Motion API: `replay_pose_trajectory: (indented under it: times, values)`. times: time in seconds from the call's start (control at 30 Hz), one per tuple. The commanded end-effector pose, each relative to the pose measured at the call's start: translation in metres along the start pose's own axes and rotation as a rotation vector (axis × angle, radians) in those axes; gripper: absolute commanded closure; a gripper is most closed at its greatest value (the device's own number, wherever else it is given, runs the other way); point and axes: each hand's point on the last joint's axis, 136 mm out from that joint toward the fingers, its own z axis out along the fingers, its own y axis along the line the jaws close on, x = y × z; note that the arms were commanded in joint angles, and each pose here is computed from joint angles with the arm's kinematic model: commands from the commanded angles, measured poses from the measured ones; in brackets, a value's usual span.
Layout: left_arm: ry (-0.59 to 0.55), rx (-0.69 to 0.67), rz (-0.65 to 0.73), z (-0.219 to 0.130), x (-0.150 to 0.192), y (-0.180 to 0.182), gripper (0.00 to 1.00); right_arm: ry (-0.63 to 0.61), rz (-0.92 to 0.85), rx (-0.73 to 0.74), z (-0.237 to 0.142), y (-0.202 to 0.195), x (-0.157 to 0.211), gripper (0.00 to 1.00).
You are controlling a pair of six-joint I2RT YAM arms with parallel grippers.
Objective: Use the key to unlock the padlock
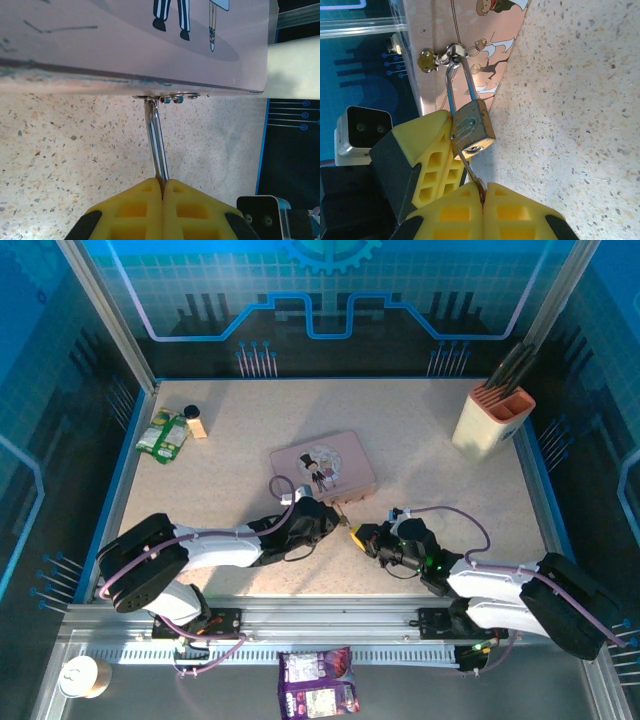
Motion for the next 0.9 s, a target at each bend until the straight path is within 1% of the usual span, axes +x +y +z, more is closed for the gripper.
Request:
replay_pose_trajectory:
  times: [0.0,0.27,0.63,0.87]
  values:
    - [-0.008,0.144,-0.002,-0.0118,0.0005,-0.0423,1.0,-0.013,0.005,0.012,0.0022,0.002,0.0002,1.0]
    - [-0.012,0.15,0.002,-0.0128,0.0019,-0.0449,1.0,-0.034,0.004,0.04,-0.0045,-0.0019,-0.0016,1.0]
    - [-0.016,0.154,0.003,-0.0111,0.0017,-0.0476,1.0,-0.021,0.017,0.022,-0.0058,0.0039,0.0061,1.0]
    - [-0.013,0.164,-0.001,-0.0109,0.0043,-0.0493,1.0,-0.042,0.025,0.023,-0.0066,0.0026,0.0023,1.0]
